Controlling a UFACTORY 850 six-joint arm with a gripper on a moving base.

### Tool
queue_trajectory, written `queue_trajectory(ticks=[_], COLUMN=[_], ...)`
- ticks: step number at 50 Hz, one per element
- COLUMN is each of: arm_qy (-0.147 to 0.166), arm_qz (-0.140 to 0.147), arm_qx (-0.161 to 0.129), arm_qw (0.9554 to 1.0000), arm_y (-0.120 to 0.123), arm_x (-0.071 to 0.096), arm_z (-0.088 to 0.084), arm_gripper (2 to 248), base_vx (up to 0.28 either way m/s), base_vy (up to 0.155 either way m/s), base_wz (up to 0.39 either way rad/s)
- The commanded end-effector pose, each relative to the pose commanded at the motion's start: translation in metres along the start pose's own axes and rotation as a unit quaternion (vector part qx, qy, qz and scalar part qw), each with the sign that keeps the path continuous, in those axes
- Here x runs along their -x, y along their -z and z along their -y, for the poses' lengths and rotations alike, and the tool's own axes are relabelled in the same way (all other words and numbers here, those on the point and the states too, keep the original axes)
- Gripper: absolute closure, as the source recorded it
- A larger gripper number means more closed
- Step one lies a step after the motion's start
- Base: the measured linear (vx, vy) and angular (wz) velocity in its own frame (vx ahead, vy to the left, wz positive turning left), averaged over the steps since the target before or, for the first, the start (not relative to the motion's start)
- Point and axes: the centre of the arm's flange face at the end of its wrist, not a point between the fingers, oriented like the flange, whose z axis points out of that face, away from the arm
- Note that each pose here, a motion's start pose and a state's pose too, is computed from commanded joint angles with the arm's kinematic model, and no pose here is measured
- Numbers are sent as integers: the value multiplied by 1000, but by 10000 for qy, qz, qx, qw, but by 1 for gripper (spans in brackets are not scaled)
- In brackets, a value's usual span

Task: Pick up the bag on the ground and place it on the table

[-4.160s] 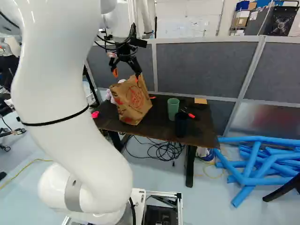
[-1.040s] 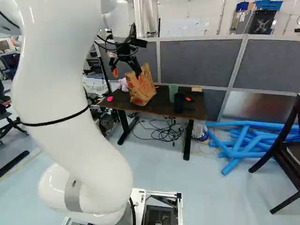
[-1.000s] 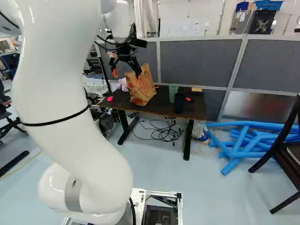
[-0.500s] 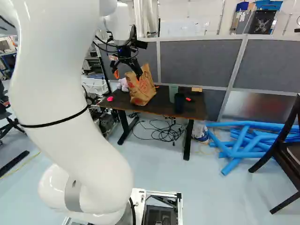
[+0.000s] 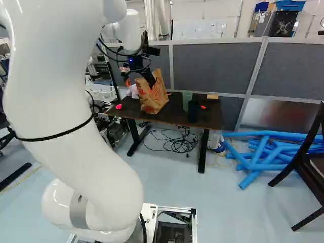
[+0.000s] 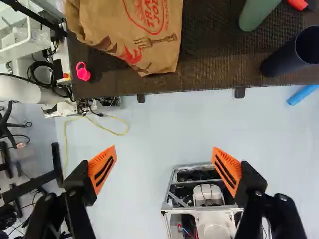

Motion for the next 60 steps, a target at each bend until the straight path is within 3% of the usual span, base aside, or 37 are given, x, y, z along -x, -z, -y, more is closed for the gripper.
queue_trajectory(ticks=[34,46,60], arm_qy=[201,310,470], arm_qz=[-861,-1247,-1755], arm_qx=[9,16,24], arm_qw=[9961,9917,9833], arm_y=[-41,-58,-79], arm_x=[35,53,81], arm_z=[-26,-38,-54], arm_gripper=[3,3,3], base_vx=[0,0,0], base_vy=[0,0,0], base_wz=[0,0,0])
